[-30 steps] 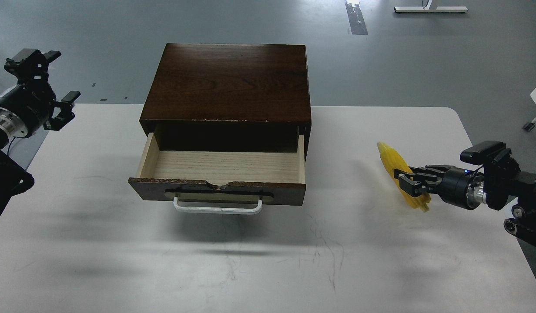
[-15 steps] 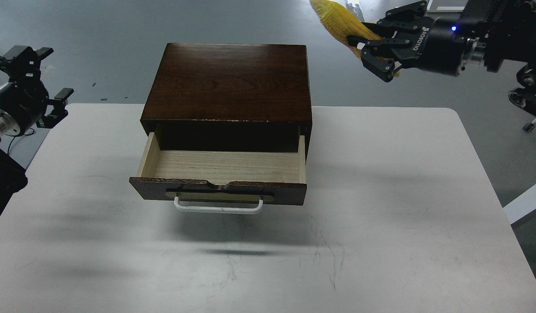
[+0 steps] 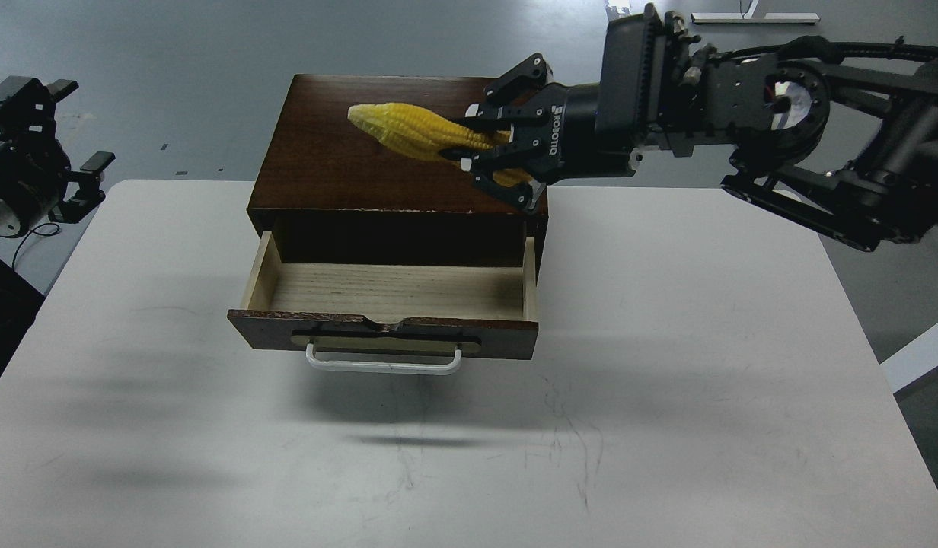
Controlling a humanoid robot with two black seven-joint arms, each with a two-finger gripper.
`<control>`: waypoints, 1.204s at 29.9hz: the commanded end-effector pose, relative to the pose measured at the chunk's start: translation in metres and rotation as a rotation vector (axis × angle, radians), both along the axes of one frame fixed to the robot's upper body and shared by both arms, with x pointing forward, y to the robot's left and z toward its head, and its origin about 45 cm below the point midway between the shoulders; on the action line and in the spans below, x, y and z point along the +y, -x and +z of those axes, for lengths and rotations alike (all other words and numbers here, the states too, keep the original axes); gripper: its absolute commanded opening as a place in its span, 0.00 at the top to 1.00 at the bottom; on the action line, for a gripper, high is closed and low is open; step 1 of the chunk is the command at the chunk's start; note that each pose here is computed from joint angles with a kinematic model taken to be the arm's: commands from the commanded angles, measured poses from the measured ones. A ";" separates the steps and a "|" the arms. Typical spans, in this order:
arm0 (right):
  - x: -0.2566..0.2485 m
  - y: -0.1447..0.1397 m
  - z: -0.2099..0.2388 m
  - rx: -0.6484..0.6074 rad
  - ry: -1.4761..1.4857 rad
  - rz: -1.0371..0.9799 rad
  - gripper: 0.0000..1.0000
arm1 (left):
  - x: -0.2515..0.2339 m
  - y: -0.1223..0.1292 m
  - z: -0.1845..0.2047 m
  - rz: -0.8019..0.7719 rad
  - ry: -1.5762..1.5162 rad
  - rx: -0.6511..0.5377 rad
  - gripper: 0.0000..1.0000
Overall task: Put corn in drawer with both arms
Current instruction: 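Lift the corn with the right gripper and carry it over the drawer, then lower the corn into the drawer and open the right gripper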
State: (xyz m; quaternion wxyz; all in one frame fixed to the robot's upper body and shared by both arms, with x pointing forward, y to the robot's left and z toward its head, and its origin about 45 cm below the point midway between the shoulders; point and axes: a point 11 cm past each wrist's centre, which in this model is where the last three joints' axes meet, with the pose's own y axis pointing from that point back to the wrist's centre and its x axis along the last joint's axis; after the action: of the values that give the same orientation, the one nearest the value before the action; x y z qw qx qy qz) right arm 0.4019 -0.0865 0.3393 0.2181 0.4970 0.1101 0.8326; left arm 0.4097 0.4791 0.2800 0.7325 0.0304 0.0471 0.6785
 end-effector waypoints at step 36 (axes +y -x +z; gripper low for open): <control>0.021 0.020 -0.047 0.128 -0.020 0.031 0.01 | 0.008 0.004 0.003 0.012 -0.013 0.000 0.02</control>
State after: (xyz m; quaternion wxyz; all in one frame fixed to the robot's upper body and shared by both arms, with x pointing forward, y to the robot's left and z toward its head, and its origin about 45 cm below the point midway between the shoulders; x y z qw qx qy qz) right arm 0.3794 -0.0657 0.2863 0.1942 0.5469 0.1356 0.8030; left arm 0.4058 0.4875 0.2832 0.7281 0.0348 0.0428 0.6832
